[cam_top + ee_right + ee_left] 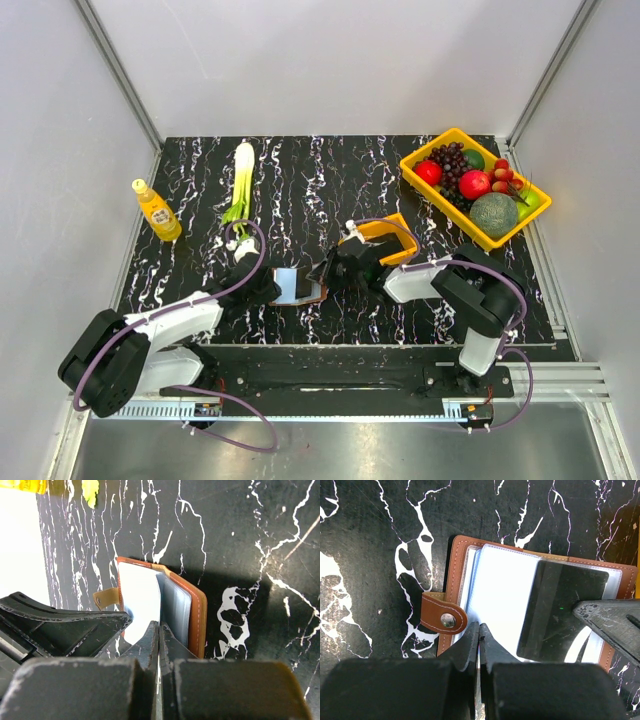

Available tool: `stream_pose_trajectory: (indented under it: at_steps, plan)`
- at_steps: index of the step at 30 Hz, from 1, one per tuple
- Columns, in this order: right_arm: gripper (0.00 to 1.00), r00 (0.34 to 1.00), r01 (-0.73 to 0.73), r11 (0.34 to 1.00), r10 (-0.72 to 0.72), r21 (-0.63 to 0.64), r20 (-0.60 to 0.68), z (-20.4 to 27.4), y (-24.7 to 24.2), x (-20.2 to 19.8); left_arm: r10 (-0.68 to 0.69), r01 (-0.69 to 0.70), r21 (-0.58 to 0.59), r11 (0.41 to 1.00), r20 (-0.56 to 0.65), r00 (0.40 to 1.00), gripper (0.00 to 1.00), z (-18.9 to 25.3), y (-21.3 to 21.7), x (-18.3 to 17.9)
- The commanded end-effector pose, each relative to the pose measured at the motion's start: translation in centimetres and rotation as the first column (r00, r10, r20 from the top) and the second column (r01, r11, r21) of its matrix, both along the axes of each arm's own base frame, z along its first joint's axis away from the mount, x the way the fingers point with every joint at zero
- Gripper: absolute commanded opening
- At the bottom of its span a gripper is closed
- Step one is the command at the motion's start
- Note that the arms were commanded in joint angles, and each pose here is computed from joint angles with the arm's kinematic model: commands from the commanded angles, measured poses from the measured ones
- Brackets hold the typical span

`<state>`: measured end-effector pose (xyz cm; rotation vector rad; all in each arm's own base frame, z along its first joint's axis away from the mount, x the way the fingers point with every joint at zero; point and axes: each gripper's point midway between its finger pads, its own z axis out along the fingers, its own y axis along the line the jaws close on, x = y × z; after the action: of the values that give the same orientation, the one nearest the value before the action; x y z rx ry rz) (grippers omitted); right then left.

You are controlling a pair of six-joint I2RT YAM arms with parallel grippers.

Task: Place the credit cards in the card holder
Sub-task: Insert the credit card into the card holder.

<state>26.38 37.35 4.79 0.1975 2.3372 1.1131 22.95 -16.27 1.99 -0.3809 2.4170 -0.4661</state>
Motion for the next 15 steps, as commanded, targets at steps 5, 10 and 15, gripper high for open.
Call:
stream_pose_trajectory:
  at_steps: [5, 10, 15]
  plan:
    - [0.0, 0.999, 0.03, 0.998, -0.029, 0.054, -0.015, 0.0, -0.2, 0.0, 0.031, -0.022, 0.122, 0.992, -0.074, 0.997, 0.0, -2.2, 2.7, -1.8]
    - [0.0, 1.0, 0.023, 0.999, -0.023, 0.031, -0.016, -0.5, -0.6, 0.2, 0.029, -0.02, 0.121, 0.992, -0.074, 0.997, 0.0, -2.2, 2.7, -1.9]
    - [0.0, 1.0, -0.004, 1.0, 0.004, 0.022, -0.019, -1.2, -0.8, 0.5, 0.026, -0.017, 0.122, 0.992, -0.075, 0.997, 0.0, -2.2, 2.6, -1.8]
